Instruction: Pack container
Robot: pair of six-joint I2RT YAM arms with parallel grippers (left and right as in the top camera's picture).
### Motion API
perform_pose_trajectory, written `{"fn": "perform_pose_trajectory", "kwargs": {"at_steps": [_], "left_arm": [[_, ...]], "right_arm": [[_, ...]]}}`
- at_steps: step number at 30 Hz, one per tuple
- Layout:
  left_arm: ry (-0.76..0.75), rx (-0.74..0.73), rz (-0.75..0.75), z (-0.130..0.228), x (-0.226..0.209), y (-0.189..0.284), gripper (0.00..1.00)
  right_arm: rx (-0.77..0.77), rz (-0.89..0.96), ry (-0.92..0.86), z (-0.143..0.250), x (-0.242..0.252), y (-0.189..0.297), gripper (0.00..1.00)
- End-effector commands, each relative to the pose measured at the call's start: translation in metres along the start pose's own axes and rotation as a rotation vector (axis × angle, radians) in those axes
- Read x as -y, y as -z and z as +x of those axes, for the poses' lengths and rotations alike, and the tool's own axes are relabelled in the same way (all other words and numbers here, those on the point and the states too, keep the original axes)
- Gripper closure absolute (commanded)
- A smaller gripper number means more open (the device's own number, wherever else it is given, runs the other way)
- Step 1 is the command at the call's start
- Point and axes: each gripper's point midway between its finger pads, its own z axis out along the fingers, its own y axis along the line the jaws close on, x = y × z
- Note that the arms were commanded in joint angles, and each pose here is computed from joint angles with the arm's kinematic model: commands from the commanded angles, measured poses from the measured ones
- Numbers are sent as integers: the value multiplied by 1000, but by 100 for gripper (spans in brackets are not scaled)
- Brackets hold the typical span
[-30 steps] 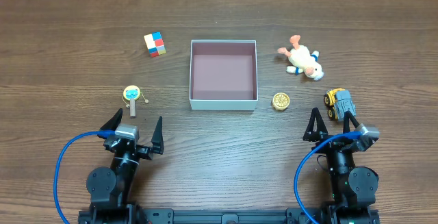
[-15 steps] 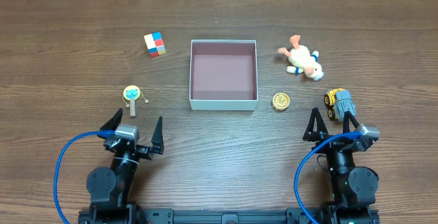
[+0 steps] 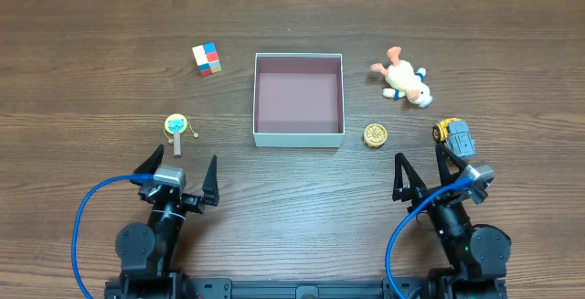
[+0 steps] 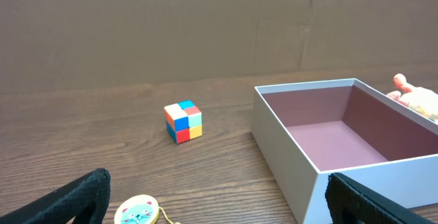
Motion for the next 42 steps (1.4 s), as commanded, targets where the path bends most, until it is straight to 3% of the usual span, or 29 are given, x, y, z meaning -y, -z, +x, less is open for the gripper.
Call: {"fn": "perform_pose_trajectory", "kwargs": {"at_steps": [1,8,13,19,26,29,37,42], "left_arm": [[-21,9,-9,-1,-2,0,0],[-21,9,-9,-1,-2,0,0],[-21,9,-9,-1,-2,0,0],[-21,9,-9,-1,-2,0,0],[-21,9,-9,-1,-2,0,0],[-21,8,-8,-1,-2,0,0],[-21,9,-9,-1,-2,0,0],[-21,8,-8,-1,-2,0,0]], "right_arm": [[73,-37,147,-61,-31,13,0],[-62,122,228,-120,-34,13,0],[-278,236,271,-154,-31,-1,0],[-588,475,295,-165,4,-9,0],[-917,540,266,-124,27,-16,0],[-1018,469,309,-105,32,-29,0],[-1188,504,296,-66,60,-50,0],[-1223,534,319,-64,75,-47,0]]}}
